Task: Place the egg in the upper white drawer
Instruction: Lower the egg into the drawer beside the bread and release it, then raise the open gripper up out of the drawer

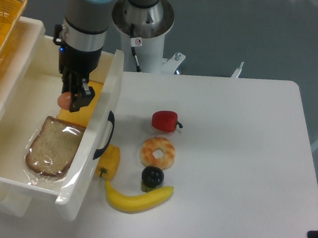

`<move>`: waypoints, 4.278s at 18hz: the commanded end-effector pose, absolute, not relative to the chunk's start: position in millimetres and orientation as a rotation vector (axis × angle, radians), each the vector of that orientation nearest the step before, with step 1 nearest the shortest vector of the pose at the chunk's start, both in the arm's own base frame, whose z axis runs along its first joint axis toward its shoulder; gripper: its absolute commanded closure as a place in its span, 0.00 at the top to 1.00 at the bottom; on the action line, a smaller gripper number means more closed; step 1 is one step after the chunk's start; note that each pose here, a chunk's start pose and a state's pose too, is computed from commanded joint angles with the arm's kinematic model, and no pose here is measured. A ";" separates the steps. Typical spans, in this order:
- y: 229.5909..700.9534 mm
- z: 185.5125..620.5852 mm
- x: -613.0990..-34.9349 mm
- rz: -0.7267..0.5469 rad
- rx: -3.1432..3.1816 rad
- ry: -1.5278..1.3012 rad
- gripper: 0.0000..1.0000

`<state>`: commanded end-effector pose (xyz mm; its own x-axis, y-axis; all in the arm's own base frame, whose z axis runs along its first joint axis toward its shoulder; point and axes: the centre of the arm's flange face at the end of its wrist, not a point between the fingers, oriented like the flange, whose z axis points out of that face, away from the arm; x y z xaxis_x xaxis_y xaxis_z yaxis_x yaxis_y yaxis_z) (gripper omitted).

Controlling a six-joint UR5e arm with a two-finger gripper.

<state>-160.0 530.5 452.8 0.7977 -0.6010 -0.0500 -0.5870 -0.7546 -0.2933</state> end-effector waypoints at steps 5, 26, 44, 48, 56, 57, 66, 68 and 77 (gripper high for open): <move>537.2 441.5 -158.5 -0.093 -2.700 0.925 0.21; 549.2 420.7 -149.8 -0.138 -2.717 0.958 0.34; 556.1 411.1 -138.4 -0.144 -2.728 1.002 0.48; 557.5 408.0 -139.4 -0.146 -2.731 1.002 0.54; 557.5 407.1 -140.4 -0.137 -2.737 1.007 0.58; 557.8 407.9 -140.6 -0.135 -2.736 1.006 0.61; 554.5 431.6 -145.5 -0.079 -2.713 0.983 0.88; 547.8 445.0 -148.2 -0.051 -2.703 0.965 0.88; 510.4 494.2 -176.3 0.054 -2.675 0.835 1.00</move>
<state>-176.3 510.4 494.2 0.8269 -0.5460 -0.1347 -0.5587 -0.7707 -0.3062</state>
